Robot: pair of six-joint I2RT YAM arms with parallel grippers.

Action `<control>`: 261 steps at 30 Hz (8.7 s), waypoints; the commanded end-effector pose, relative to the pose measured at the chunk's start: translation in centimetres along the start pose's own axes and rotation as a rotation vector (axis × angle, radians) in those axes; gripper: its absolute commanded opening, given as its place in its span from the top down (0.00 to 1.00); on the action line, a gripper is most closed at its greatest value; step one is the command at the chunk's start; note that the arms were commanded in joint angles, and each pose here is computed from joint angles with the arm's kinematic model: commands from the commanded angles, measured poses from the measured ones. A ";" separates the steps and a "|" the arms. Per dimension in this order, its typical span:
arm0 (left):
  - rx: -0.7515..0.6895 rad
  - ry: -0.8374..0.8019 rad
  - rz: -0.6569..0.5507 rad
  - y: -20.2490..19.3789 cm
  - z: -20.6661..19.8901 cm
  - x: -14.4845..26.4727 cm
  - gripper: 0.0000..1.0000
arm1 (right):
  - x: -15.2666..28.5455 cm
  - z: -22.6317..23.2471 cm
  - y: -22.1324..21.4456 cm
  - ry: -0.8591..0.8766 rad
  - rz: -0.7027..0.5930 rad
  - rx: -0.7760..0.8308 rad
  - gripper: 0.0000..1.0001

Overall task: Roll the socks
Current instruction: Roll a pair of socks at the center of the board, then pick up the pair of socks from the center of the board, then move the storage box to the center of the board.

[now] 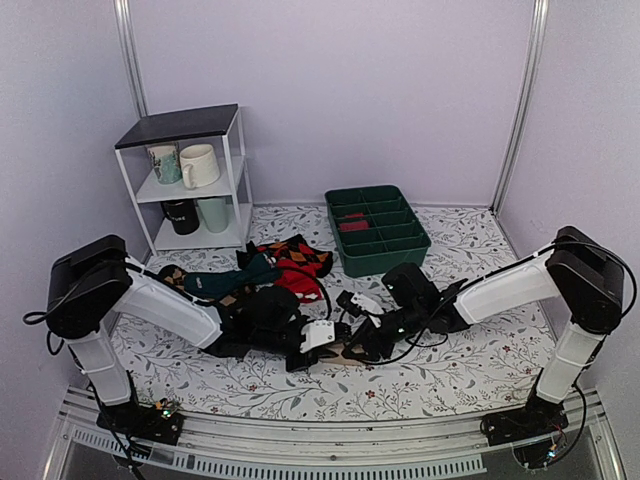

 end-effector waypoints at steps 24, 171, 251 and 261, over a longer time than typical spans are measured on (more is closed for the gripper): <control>0.334 -0.333 0.370 -9.6 -3.8 -2.3 1.00 | 5.9 1.8 -0.4 -0.075 0.011 -0.109 0.09; 0.342 0.573 -0.328 6.1 14.8 15.4 0.00 | 15.2 -25.5 11.8 -0.450 0.210 0.340 1.00; 0.308 0.556 -0.276 4.1 14.0 14.7 0.01 | 6.2 -19.1 14.1 -0.421 -0.086 0.282 1.00; 0.308 0.560 -0.267 3.7 13.9 14.6 0.01 | 5.3 -20.3 10.0 -0.451 0.046 0.238 1.00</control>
Point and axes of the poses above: each gripper's point midway between its finger pads, its own x axis back along the fingers, its own z axis along the line the jaws close on, y = z × x, the point moved 2 cm from there along x, back along the fingers, and after that the axes turned 3 degrees about x, right-handed, at the moved point
